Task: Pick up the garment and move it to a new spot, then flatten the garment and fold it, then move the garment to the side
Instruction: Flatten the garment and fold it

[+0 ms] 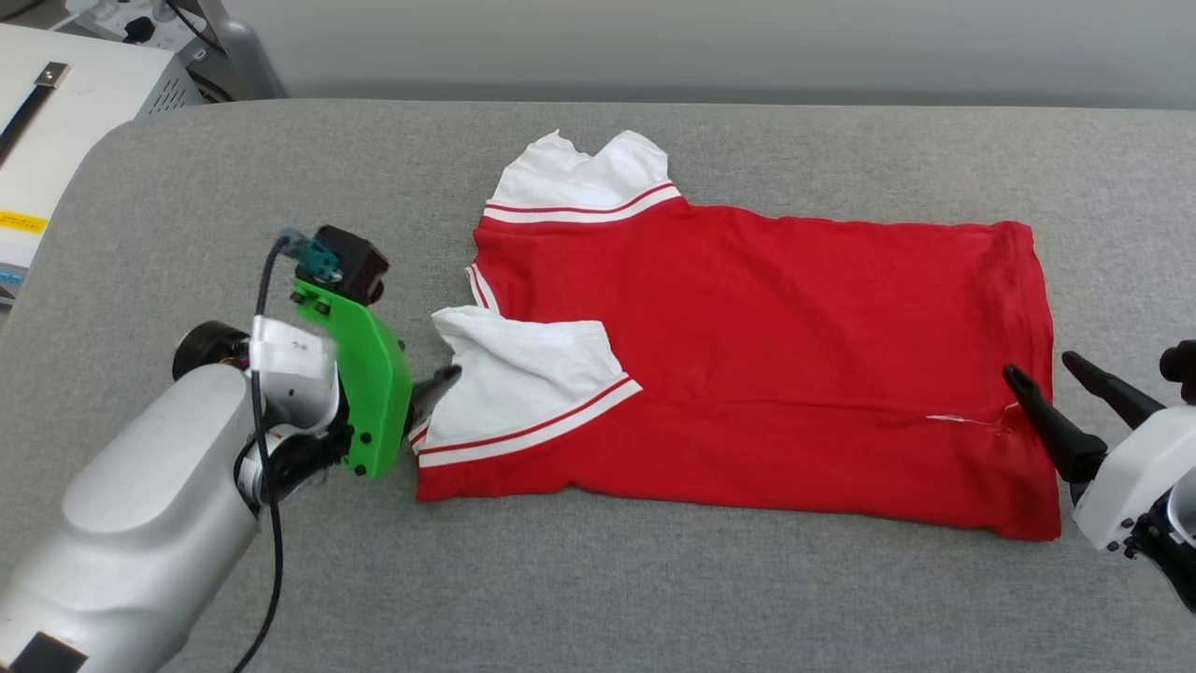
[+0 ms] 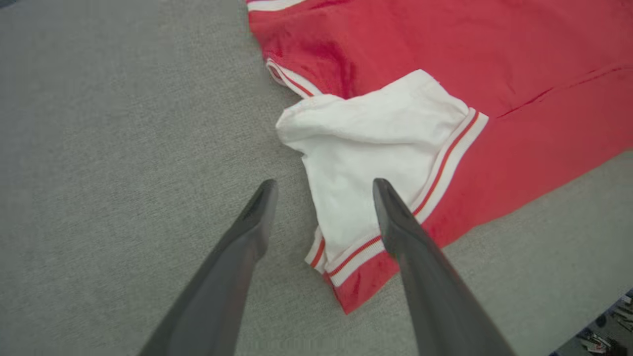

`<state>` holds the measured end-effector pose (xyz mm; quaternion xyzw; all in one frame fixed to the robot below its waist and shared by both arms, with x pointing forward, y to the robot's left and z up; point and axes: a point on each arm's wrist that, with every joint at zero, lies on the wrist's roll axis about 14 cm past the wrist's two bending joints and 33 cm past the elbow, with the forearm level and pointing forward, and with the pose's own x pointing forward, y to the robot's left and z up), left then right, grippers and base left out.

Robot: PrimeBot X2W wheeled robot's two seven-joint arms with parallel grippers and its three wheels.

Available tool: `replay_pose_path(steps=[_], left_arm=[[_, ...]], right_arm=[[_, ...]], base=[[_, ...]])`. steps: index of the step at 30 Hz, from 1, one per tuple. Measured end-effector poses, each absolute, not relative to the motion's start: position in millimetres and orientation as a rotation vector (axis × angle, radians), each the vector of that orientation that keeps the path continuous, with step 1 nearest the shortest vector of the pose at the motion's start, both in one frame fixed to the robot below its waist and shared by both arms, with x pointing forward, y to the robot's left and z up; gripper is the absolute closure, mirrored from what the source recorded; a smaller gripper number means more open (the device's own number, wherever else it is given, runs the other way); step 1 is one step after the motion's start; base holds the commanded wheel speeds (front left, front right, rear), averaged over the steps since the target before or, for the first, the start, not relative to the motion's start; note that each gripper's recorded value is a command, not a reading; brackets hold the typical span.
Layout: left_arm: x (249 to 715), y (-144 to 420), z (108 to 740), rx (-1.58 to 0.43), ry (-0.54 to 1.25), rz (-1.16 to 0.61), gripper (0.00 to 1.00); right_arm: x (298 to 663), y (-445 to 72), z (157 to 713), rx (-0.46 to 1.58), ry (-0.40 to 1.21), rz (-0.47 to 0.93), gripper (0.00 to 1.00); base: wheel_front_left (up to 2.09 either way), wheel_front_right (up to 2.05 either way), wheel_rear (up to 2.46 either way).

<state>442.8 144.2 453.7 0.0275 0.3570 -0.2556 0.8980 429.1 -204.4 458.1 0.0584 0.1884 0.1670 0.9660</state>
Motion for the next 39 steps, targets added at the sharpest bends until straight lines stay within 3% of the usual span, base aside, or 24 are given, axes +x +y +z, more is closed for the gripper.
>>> replay_pose_path(steps=[9,19,20,21,32,39], left_arm=[[412,146,411,0.128,1.039,-0.577,0.00],[403,145,365,0.126,1.174,-0.563,0.00],[403,144,364,0.127,1.173,-0.567,0.56],[404,142,364,0.122,1.166,-0.570,1.00],[403,124,390,0.051,0.974,-0.614,1.00],[409,125,411,0.042,0.871,-0.626,1.00]], right_arm=[[423,-198,450,0.138,0.418,0.343,0.00],[414,-199,436,0.157,0.461,0.324,0.00],[413,-200,436,0.157,0.463,0.320,0.00],[412,-203,436,0.154,0.463,0.315,0.00],[414,-218,473,-0.010,0.443,0.348,0.00],[394,-228,457,-0.137,0.725,0.394,0.00]], base=[[0.00,0.00,0.00],[0.00,0.00,0.00],[0.00,0.00,0.00],[0.00,0.00,0.00],[0.00,0.00,0.00],[0.00,0.00,0.00]])
